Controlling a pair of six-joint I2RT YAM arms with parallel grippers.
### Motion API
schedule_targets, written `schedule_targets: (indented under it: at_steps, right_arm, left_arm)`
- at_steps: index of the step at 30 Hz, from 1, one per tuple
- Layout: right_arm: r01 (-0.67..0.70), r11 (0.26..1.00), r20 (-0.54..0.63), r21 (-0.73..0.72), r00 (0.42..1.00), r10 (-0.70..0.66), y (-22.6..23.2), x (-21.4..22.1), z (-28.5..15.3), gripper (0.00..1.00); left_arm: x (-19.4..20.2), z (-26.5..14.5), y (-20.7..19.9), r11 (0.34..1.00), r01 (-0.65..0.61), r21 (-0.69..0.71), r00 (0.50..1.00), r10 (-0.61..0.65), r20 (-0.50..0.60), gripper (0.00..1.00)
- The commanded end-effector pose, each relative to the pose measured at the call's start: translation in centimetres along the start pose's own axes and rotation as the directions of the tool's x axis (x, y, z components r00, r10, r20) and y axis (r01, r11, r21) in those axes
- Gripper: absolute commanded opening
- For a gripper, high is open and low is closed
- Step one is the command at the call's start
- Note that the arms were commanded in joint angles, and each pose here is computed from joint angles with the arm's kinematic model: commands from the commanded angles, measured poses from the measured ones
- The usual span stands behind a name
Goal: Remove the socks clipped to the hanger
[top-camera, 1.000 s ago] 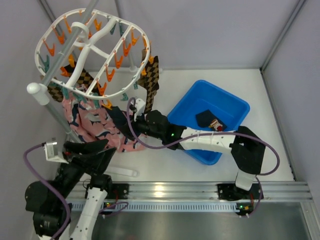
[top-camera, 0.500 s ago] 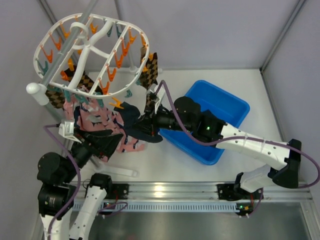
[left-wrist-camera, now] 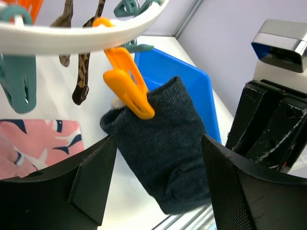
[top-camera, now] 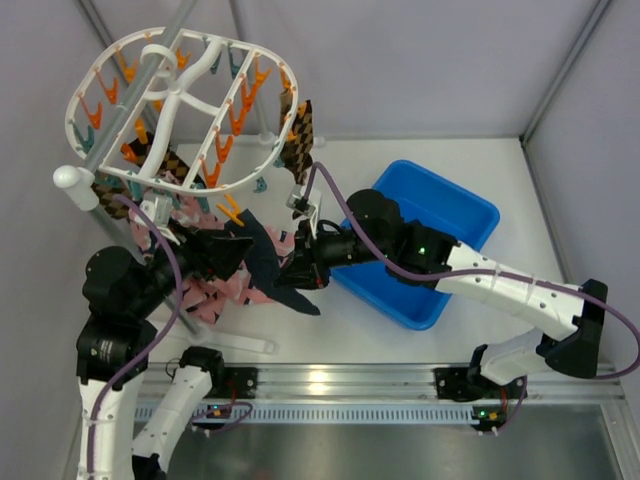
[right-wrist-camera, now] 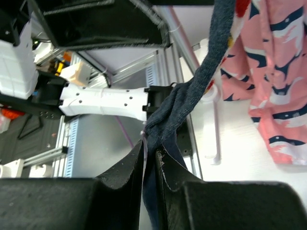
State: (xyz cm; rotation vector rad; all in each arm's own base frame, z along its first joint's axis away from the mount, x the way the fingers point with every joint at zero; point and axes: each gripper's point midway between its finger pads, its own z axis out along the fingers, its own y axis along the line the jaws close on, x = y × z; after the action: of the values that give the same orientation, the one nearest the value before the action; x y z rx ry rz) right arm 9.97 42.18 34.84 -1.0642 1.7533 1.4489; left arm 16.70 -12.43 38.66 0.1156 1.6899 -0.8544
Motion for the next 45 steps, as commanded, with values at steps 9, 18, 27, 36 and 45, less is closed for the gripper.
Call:
schedule_targets:
  at_steps: [9, 18, 27, 36, 45]
  right_arm:
    - [-0.011, 0.978, 0.034, -0.208, 0.999, 0.018, 4.8, -2.7, -3.7, 0.12]
    - [-0.080, 0.926, 0.009, -0.370, 0.996, 0.090, 6.4, -3.4, -4.7, 0.11]
    - [-0.120, 0.874, 0.009, -0.471, 0.990, 0.141, 7.0, -4.4, -5.2, 0.00]
    - [-0.132, 0.853, 0.006, -0.506, 0.988, 0.156, 7.4, -4.4, -5.7, 0.00]
    - [-0.112, 0.913, 0.007, -0.392, 0.992, 0.125, 4.8, -3.4, -4.5, 0.00]
  left_arm:
    - [-1.7, 0.1, 0.3, 0.992, -0.121, -0.021, 0.991, 0.122, 0.048, 0.77]
    - [-3.7, 1.4, 0.4, 0.988, -0.154, -0.026, 0.986, 0.155, 0.055, 0.76]
    - [-6.0, 1.5, -1.8, 0.977, -0.207, 0.043, 0.976, 0.203, 0.075, 0.77]
    - [-4.9, 2.4, 0.0, 0.979, -0.203, -0.005, 0.978, 0.203, 0.049, 0.78]
    - [-6.3, 0.9, -0.5, 0.997, -0.043, -0.059, 0.990, 0.051, 0.135, 0.77]
